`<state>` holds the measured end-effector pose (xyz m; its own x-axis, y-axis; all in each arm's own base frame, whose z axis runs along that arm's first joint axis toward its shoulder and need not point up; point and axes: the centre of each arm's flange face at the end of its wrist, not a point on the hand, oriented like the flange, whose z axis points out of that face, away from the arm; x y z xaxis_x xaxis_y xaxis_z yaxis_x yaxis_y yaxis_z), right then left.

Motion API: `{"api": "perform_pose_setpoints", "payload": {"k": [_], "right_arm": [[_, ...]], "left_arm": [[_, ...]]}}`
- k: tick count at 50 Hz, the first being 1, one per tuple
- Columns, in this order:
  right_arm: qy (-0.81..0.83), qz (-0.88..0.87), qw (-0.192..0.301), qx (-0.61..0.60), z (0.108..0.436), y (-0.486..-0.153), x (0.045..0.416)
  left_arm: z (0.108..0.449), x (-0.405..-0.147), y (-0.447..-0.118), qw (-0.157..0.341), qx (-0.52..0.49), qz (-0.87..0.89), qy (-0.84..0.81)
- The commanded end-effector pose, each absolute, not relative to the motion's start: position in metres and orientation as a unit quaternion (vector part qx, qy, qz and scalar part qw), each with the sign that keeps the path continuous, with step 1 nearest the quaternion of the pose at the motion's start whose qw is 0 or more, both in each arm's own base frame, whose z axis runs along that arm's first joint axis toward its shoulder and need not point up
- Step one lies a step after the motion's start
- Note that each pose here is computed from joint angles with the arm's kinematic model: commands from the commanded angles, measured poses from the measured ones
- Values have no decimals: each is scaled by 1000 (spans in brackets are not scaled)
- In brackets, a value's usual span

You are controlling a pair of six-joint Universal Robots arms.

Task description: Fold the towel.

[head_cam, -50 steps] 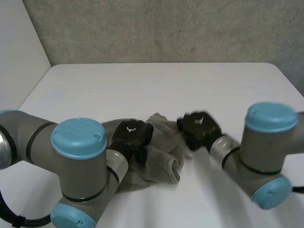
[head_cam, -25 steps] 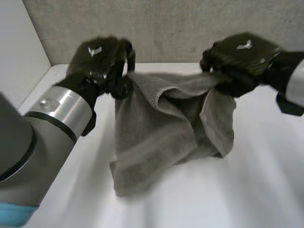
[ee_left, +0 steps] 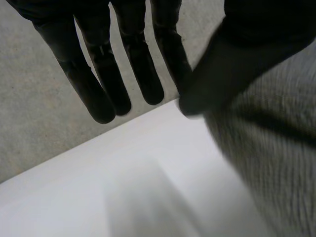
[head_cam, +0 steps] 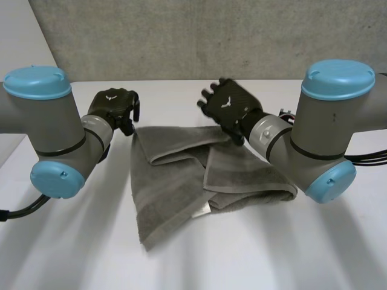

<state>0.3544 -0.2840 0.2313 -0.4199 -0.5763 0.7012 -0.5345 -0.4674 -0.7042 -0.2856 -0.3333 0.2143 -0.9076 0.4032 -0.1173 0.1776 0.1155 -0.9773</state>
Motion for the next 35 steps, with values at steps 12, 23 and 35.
{"api": "perform_pose_setpoints", "payload": {"k": [12, 23, 35], "right_arm": [[631, -655, 66, -410, 255, -246, 312], [685, -591, 102, -412, 223, -230, 305], [709, -537, 126, -439, 169, -243, 320]], "left_arm": [[252, -286, -271, 114, -211, 646, -725], [206, -308, -209, 138, -286, 576, -753], [162, -333, -185, 141, -331, 527, -770]]}}
